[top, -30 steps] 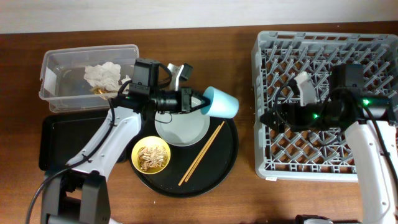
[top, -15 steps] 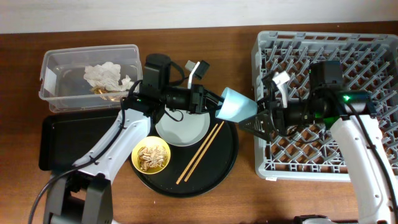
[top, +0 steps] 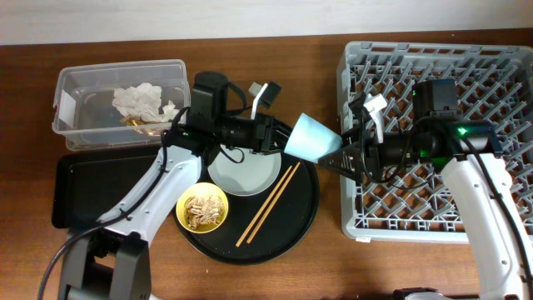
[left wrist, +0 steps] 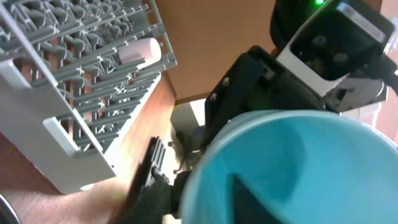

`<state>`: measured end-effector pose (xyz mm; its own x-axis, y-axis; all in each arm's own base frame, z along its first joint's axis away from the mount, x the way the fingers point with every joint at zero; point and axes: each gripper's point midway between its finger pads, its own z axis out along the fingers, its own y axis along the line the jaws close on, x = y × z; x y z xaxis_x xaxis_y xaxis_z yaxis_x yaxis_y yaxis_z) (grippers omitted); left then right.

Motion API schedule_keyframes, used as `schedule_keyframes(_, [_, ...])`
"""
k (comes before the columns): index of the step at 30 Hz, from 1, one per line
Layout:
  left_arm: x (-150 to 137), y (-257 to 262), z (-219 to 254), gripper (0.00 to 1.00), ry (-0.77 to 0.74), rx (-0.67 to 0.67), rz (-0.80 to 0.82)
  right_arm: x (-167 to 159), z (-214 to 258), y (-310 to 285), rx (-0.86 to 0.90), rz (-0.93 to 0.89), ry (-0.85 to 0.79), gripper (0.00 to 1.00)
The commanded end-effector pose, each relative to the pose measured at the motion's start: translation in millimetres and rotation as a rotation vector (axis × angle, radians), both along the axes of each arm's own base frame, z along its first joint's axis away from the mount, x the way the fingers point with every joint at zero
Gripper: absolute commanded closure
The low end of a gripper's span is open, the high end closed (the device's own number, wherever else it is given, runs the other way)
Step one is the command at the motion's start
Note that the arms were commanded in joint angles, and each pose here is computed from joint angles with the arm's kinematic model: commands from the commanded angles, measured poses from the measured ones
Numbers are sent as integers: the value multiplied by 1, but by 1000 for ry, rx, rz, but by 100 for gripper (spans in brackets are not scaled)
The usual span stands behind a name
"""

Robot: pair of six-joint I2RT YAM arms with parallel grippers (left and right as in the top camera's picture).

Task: Sort waste into correct bins and load items into the dishwasher rack
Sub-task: 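Hand the blue cup from the left gripper to the right gripper, then place the blue cup in the rack with the right gripper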

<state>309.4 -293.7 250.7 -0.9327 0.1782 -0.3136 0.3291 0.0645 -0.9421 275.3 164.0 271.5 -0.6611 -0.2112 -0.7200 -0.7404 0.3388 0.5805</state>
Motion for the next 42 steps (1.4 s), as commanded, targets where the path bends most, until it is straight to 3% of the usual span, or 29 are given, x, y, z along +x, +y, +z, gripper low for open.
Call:
schedule_keyframes(1, [-1, 0, 10, 53, -118, -15, -3, 4, -3, -1, -46, -13, -10, 42])
schedule_keyframes(6, [21, 12, -43, 48, -109, 228, 176, 11, -28, -17, -201, -91, 31, 48])
schedule_keyframes(9, [28, 39, -76, 43, -81, 399, 259, 24, -48, -45, -360, -243, 107, 48])
schedule_keyframes(13, [35, 93, -100, 42, -87, 613, 366, 36, -57, -117, -571, -602, 277, 48])
schedule_keyframes(18, [39, 164, -88, 40, -169, 853, 555, 28, -45, -216, -755, -1026, 409, 49])
schedule_keyframes(23, [39, 189, -57, 37, -267, 914, 677, 6, -57, -291, -831, -1322, 571, 53])
schedule_keyframes(29, [35, 189, -59, 37, -253, 923, 671, 0, -95, -333, -812, -1395, 764, 53])
schedule_keyframes(34, [32, 190, -61, 37, -243, 928, 665, 14, -117, -335, -780, -1363, 809, 52])
schedule_keyframes(36, [33, 190, -61, 37, -244, 928, 665, 16, -122, -335, -776, -1354, 822, 34])
schedule_keyframes(38, [32, 190, -61, 37, -244, 928, 665, 24, -122, -327, -711, -1332, 814, 2])
schedule_keyframes(42, [32, 190, -61, 37, -242, 928, 664, 37, -118, -309, -585, -1277, 810, 2])
